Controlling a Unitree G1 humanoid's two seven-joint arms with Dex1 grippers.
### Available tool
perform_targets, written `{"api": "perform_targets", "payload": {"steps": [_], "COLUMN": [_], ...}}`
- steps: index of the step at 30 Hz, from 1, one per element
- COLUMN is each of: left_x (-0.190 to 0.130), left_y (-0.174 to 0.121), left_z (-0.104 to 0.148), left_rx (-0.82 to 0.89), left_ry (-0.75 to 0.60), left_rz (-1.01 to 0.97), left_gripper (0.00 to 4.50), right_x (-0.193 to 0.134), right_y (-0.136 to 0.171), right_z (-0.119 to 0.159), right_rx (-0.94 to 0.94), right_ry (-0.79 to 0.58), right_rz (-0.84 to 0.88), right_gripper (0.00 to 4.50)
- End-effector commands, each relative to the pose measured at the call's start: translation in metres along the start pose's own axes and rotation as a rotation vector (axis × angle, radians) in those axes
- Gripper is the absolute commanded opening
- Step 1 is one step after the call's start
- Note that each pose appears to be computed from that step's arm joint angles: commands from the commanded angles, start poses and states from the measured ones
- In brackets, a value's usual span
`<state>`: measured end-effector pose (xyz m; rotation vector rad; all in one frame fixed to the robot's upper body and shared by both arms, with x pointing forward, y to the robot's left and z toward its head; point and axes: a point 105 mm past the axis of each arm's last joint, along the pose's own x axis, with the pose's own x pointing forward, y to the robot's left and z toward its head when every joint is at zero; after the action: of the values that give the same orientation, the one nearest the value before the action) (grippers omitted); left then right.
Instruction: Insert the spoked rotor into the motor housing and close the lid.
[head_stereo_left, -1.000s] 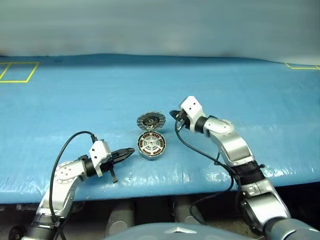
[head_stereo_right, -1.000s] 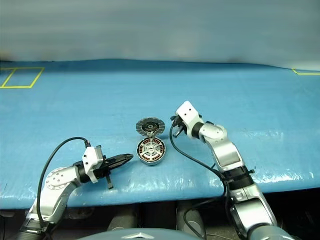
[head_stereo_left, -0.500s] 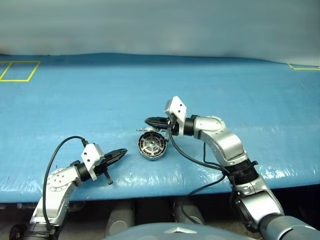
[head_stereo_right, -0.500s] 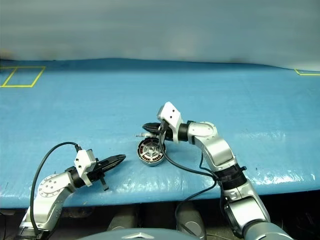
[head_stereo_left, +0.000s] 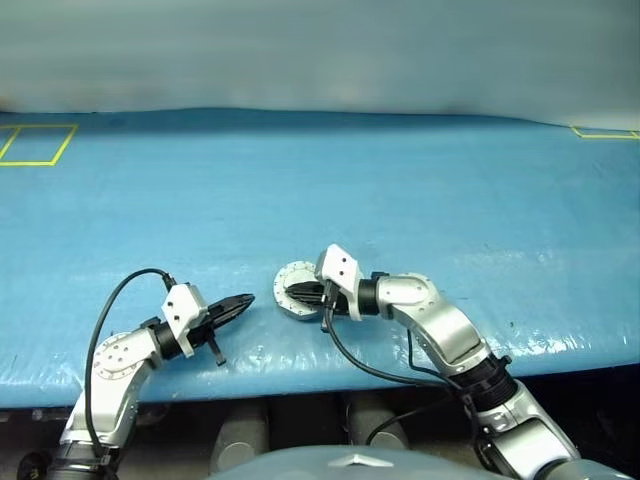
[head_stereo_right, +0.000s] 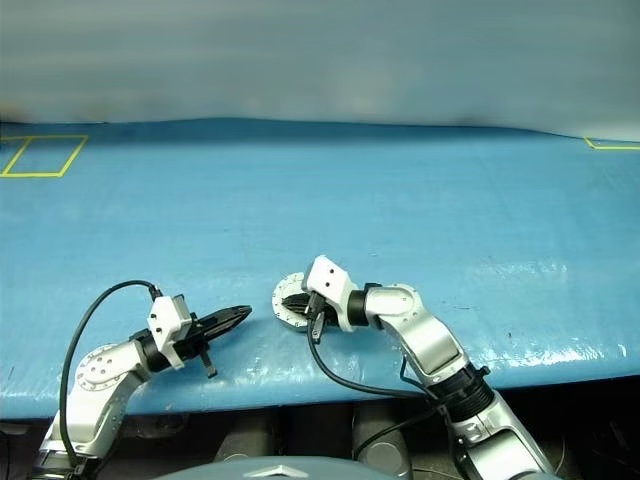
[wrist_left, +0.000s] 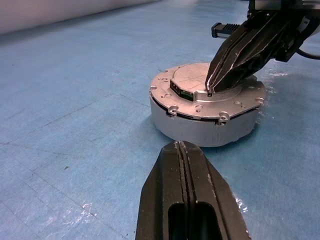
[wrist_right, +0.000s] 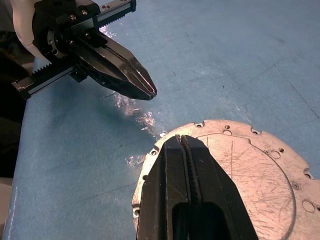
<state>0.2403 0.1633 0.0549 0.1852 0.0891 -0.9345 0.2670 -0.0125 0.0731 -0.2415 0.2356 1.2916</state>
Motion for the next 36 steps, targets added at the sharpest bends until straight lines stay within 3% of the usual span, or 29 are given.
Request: {"api": "perform_targets", "payload": {"steps": [1, 4, 7, 10, 12, 22, 24, 36], "left_x": [0.001, 0.003, 0.005, 0.007, 0.009, 0.013, 0.013, 0.013], "left_y": [0.002, 0.002, 0.0, -0.001, -0.002, -0.005, -0.006, -0.005], "left_z": [0.006, 0.005, 0.004, 0.004, 0.004, 0.004, 0.004, 0.003], "left_rx": [0.034, 0.035, 0.034, 0.033, 0.033, 0.029, 0.029, 0.031], "left_ry": [-0.023, -0.027, -0.033, -0.038, -0.041, -0.043, -0.041, -0.033], "left_rz": [-0.006, -0.011, -0.018, -0.024, -0.03, -0.044, -0.045, -0.039], "left_gripper": [0.0, 0.0, 0.0, 0.0, 0.0, 0.0, 0.0, 0.0], "right_x": [0.004, 0.003, 0.002, -0.003, -0.007, -0.012, -0.012, -0.01], "right_y": [0.002, -0.001, -0.013, -0.02, -0.026, -0.025, -0.022, -0.013], "right_z": [-0.022, -0.022, 0.002, 0.013, 0.013, 0.014, 0.013, 0.002], "right_rx": [0.044, 0.043, 0.068, 0.044, 0.019, -0.009, -0.006, 0.029], "right_ry": [0.065, 0.062, -0.075, -0.119, -0.108, -0.097, -0.093, -0.061], "right_rz": [-0.011, -0.032, -0.099, -0.14, -0.179, -0.208, -0.2, -0.174], "right_gripper": [0.05, 0.05, 0.05, 0.21, 0.66, 3.98, 4.47, 4.47]}}
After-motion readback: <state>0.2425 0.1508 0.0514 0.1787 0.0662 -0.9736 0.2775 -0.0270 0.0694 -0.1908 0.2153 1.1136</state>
